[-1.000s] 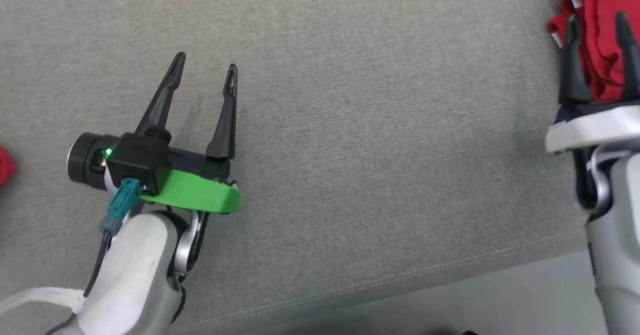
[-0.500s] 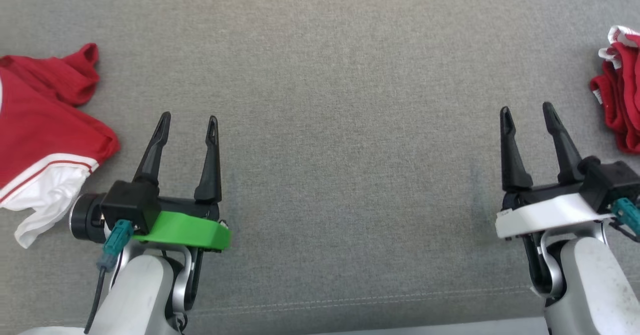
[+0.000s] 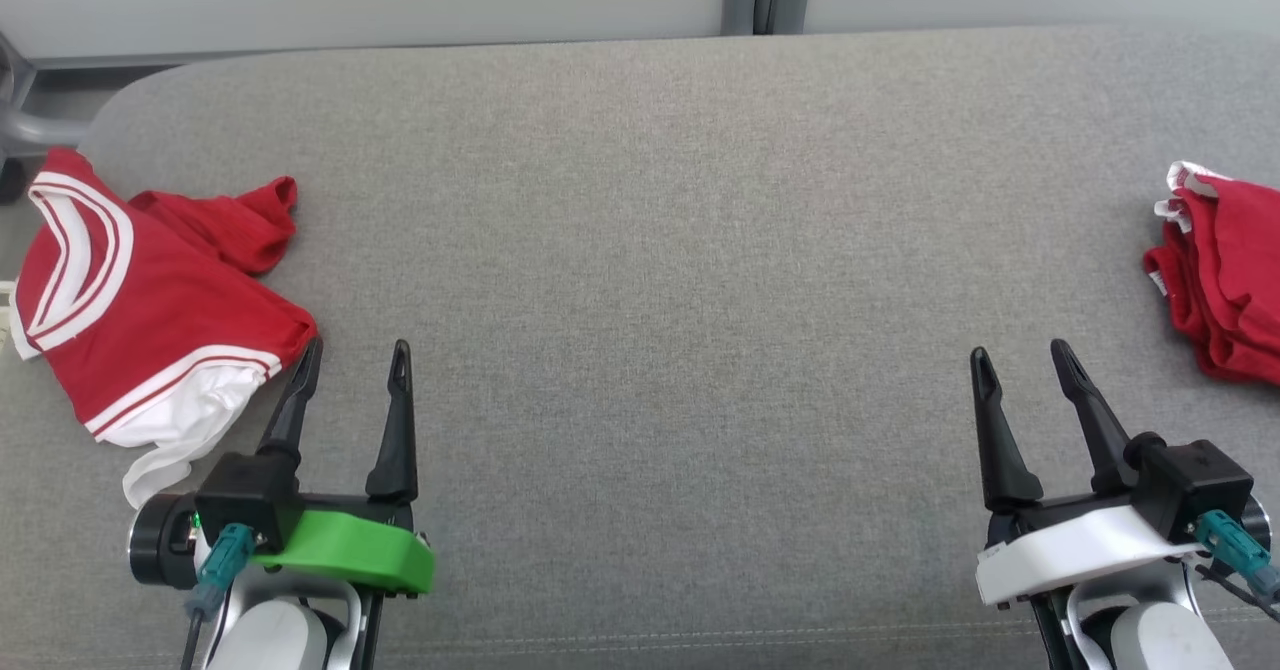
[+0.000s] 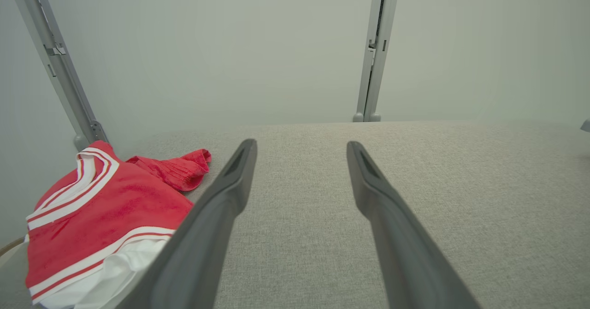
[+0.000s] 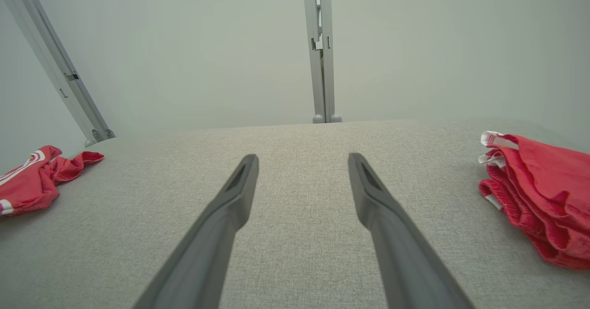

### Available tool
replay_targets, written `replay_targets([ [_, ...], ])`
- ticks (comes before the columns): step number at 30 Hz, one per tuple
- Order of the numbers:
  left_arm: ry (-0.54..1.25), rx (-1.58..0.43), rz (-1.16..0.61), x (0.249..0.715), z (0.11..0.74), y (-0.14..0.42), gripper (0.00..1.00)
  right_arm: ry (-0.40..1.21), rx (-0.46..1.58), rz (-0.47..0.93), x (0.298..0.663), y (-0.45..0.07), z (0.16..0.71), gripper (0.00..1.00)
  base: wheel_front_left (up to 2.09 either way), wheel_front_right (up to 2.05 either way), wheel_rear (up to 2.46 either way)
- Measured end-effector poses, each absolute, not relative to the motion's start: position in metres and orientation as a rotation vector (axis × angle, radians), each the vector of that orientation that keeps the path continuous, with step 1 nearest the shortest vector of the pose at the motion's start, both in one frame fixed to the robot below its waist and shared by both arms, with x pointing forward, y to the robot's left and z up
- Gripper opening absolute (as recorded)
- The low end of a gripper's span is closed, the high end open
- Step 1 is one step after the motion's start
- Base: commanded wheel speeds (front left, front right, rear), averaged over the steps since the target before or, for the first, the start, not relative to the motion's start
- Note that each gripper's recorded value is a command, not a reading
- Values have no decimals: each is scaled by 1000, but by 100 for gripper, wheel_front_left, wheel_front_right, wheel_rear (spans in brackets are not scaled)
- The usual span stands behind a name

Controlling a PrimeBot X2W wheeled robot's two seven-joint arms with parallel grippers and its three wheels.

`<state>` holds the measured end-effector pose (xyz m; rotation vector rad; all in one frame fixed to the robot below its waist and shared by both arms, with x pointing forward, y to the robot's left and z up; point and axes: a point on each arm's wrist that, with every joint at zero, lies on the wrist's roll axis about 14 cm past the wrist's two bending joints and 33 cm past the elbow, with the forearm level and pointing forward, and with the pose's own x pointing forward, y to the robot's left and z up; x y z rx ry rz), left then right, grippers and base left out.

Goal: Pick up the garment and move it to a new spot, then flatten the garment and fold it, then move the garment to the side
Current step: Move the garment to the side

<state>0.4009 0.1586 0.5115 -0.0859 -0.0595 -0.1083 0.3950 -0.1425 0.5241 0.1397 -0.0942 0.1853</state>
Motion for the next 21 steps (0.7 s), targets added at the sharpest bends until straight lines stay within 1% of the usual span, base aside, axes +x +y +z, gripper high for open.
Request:
replay_targets([
  [10,-74,-76,-96,377,523,164,100,-101,129,153,361,-153,537,100,0,0,0],
  [14,-76,-72,-97,372,525,164,100,-108,124,139,354,-158,540,100,0,0,0],
  [21,-69,-72,-109,371,526,161,100,-117,117,128,351,-162,545,100,0,0,0],
])
